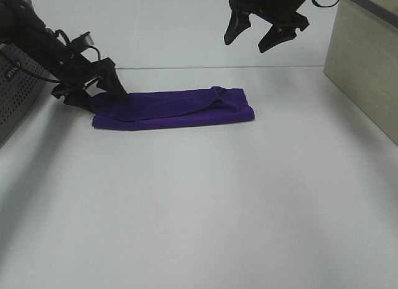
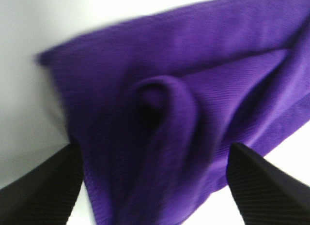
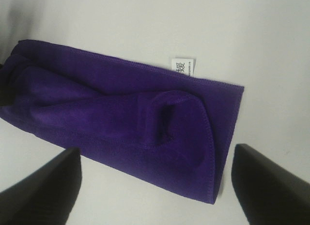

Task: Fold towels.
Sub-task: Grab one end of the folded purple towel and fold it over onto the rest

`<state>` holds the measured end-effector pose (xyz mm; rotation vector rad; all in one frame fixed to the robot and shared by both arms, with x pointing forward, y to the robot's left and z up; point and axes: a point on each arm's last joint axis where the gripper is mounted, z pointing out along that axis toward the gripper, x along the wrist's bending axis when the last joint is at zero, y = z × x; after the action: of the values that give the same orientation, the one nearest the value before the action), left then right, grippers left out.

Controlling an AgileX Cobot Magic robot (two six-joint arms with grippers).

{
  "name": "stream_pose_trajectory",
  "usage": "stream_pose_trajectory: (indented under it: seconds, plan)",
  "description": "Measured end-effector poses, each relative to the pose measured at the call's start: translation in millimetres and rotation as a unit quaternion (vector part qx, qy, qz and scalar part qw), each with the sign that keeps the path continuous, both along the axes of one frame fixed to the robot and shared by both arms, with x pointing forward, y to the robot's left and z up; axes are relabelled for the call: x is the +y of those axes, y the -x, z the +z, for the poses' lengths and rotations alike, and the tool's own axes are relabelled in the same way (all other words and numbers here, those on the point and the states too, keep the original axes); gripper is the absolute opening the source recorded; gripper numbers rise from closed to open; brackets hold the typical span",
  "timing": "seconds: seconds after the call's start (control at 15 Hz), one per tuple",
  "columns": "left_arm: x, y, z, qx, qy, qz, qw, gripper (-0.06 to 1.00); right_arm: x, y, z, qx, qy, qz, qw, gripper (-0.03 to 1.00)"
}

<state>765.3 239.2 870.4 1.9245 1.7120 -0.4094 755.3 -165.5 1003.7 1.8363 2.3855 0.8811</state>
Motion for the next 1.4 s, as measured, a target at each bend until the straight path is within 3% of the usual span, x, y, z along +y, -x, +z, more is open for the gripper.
stream_pose_trajectory:
  seconds: [0.13, 0.27, 0.33, 0.47, 0.53, 0.73, 0.87, 0.93, 1.0, 1.07, 1.4]
  plan:
    - [-33.4, 4.0, -4.5, 0.005, 0.013, -0.026, 1.000, 0.75, 0.0, 0.0, 0.0, 0.000, 0.000, 0.000, 1.000, 0.82]
    - [-49.2, 7.0, -9.5, 0.010, 0.018, -0.039, 0.999, 0.69, 0.0, 0.0, 0.0, 0.000, 0.000, 0.000, 1.000, 0.82]
    - [-50.7, 7.4, -11.2, 0.011, 0.017, -0.041, 0.999, 0.56, 0.0, 0.0, 0.0, 0.000, 0.000, 0.000, 1.000, 0.82]
    - [-48.6, 8.0, -14.9, 0.011, -0.004, -0.048, 0.999, 0.15, 0.0, 0.0, 0.0, 0.000, 0.000, 0.000, 1.000, 0.82]
    - [-47.6, 8.1, -16.1, 0.011, -0.011, -0.050, 0.999, 0.05, -0.1, 0.0, 0.0, 0.000, 0.000, 0.000, 1.000, 0.82]
    - [-43.1, 7.4, -4.1, -0.009, -0.058, -0.067, 0.996, 0.03, -0.2, 0.4, 2.1, -0.001, -0.001, -0.003, 1.000, 0.82]
    - [-33.8, 6.5, 16.6, -0.037, -0.100, -0.080, 0.991, 0.03, -0.2, 0.6, 3.2, -0.001, -0.002, -0.004, 1.000, 0.82]
    - [-31.6, 6.1, 33.2, -0.056, -0.104, -0.082, 0.990, 0.03, -0.2, 0.7, 3.7, -0.002, -0.002, -0.004, 1.000, 0.82]
    - [-35.7, 7.2, 48.5, -0.074, -0.105, -0.091, 0.988, 0.03, -0.3, 1.3, 6.3, -0.004, -0.002, -0.004, 1.000, 0.82]
    - [-58.2, 11.4, 65.8, -0.098, -0.096, -0.115, 0.984, 0.03, -1.0, 4.4, 20.1, -0.016, -0.004, -0.004, 1.000, 0.82]
    - [-131.7, 23.5, 65.7, -0.142, -0.060, -0.150, 0.977, 0.03, -3.6, 17.8, 67.5, -0.060, -0.013, -0.004, 0.998, 0.82]
